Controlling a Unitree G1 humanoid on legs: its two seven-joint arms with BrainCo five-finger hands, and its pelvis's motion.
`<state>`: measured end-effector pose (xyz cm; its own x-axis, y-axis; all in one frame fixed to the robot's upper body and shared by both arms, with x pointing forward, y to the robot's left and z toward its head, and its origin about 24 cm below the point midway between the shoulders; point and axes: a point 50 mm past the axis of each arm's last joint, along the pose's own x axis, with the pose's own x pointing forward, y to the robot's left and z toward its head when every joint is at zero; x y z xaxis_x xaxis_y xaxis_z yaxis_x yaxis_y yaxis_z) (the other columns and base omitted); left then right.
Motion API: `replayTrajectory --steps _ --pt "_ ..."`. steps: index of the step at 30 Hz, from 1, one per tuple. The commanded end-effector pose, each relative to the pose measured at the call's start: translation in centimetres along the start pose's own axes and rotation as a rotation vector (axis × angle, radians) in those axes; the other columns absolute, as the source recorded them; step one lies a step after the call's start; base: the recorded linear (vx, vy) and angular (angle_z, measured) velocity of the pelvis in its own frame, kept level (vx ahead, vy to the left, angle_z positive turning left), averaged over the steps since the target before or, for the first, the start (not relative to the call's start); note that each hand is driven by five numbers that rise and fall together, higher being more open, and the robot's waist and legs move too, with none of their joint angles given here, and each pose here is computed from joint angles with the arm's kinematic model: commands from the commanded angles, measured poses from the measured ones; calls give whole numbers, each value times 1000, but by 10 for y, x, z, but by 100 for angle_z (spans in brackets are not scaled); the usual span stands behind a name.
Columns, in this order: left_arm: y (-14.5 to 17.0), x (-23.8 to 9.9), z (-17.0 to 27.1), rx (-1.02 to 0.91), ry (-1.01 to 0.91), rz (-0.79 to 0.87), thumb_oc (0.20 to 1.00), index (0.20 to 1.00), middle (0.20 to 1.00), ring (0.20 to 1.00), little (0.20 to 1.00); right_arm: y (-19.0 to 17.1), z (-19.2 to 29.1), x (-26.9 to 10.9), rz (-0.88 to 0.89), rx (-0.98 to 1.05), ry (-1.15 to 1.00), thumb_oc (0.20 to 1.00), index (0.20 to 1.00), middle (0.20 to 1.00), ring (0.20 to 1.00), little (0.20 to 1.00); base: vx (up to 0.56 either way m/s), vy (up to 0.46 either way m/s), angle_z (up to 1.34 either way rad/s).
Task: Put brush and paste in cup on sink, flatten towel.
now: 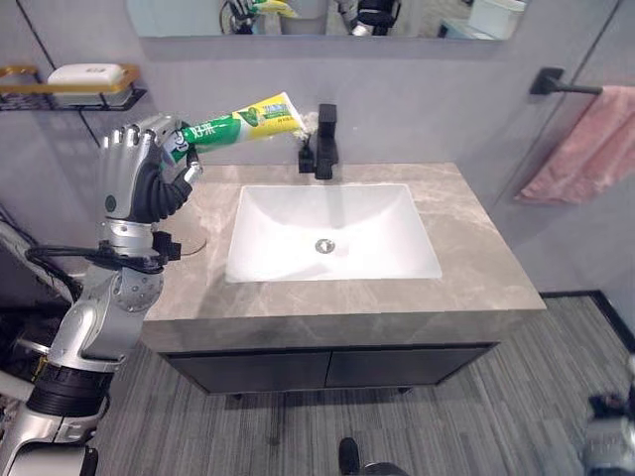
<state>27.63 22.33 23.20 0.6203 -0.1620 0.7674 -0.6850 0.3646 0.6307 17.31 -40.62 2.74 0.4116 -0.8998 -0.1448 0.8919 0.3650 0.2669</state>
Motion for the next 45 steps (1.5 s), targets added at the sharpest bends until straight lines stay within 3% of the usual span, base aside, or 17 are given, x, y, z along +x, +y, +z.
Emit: replayTrajectory --steps 1,2,6,9,12,16,17,23,30,45 --pt "42 35 13 85 -138 224 200 200 200 200 200 56 50 -10 175 -164 -322 1000 1000 1000 1000 1000 -15 61 -3" --pt "44 37 17 90 -160 233 200 200 200 200 200 77 59 -22 252 -222 -405 1000 1000 1000 1000 1000 -16 40 -5" --pt "45 43 28 58 -201 248 200 200 200 200 200 114 53 -40 453 -196 -383 1000 1000 1000 1000 1000 -18 10 -2" --pt "35 51 40 -42 -217 232 200 200 200 200 200 166 32 -75 813 -43 -193 1000 1000 1000 1000 1000 -50 17 1" --pt "30 53 41 -67 -211 221 200 200 200 200 200 180 23 -86 908 -26 -134 1000 1000 1000 1000 1000 -5 6 7" --pt "17 61 55 -171 -216 175 200 200 200 200 200 244 7 -145 1273 -148 -38 1000 1000 1000 1000 1000 -25 -6 28" --pt "14 64 63 -208 -235 175 200 200 200 200 200 264 16 -174 1412 -103 -53 1000 1000 1000 1000 1000 -14 -4 21" --pt "15 63 73 -301 -273 164 200 200 200 200 200 298 53 -244 1718 147 -83 1000 1000 1000 1000 1000 -5 8 16" --pt "14 51 65 -320 -255 142 200 200 200 200 200 299 102 -281 1842 463 -197 1000 1000 1000 1000 1000 18 13 18" --pt "11 27 57 -398 -225 83 200 200 200 200 200 306 139 -315 1956 591 -281 1000 1000 1000 1000 1000 6 2 3"
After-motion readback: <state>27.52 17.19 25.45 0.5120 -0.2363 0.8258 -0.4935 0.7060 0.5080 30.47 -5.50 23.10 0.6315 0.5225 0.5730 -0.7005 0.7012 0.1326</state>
